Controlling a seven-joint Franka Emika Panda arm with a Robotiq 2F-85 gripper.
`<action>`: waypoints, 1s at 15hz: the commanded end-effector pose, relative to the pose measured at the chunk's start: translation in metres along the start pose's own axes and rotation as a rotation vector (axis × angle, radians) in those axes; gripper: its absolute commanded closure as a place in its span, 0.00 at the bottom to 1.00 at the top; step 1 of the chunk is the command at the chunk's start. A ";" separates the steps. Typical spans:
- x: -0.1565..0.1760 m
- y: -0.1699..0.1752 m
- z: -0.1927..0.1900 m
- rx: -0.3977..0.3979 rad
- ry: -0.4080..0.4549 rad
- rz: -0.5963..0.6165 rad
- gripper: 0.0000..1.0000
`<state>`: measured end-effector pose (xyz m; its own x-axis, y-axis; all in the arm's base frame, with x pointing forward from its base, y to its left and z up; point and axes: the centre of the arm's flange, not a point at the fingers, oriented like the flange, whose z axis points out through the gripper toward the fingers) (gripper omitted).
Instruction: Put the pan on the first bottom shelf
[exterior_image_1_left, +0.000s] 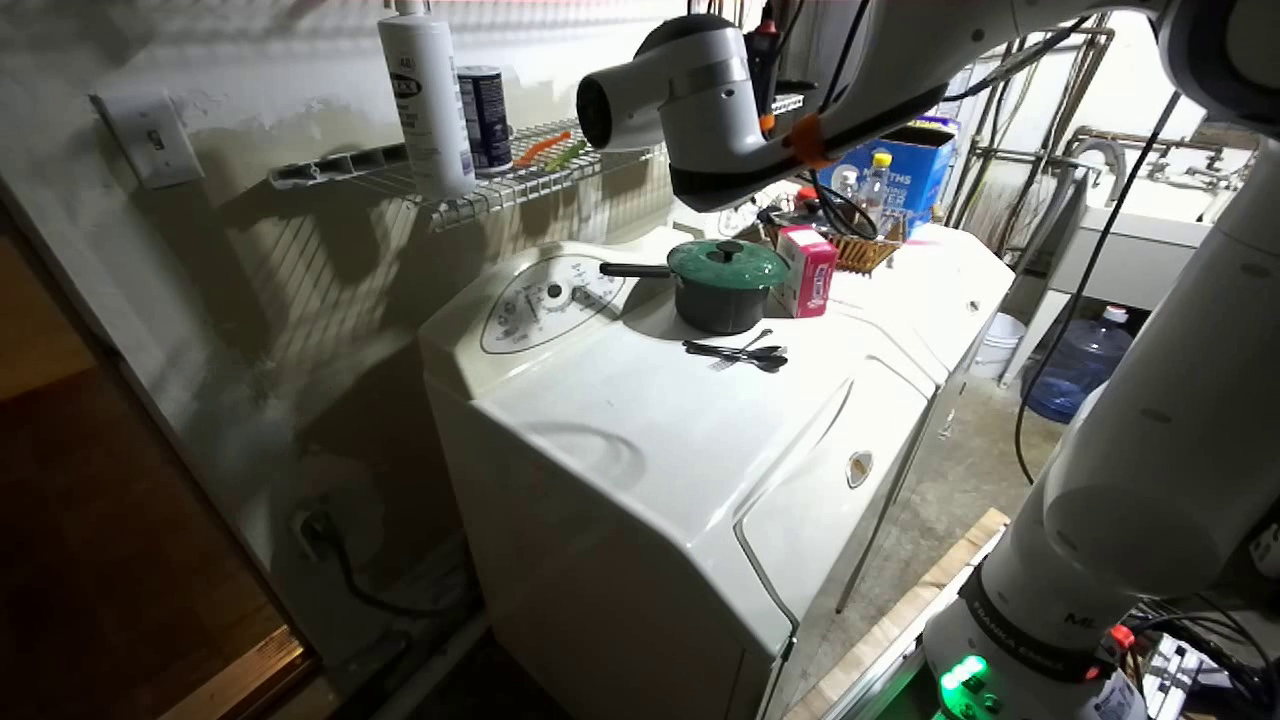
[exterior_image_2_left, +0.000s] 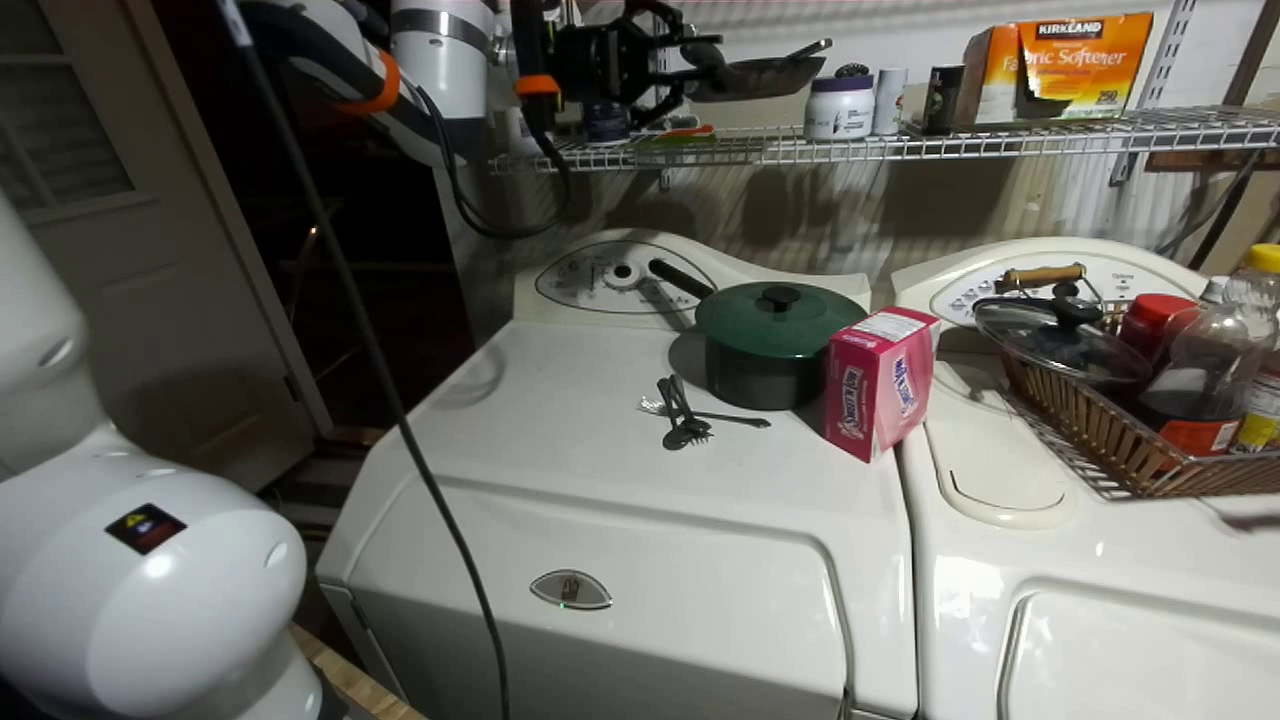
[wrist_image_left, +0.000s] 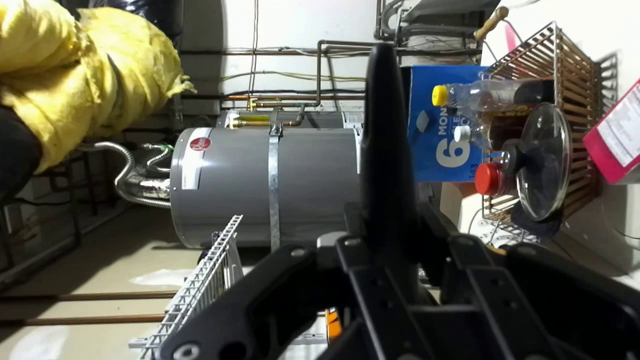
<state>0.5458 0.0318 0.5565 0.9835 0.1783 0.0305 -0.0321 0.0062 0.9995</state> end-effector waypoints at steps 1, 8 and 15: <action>0.033 0.028 -0.008 -0.025 0.038 -0.018 0.93; 0.075 0.041 -0.029 -0.049 0.060 -0.073 0.93; 0.126 0.038 -0.041 -0.138 0.084 -0.048 0.93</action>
<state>0.6246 0.0829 0.5825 0.9618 0.2670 -0.0604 0.0353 0.0980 0.9946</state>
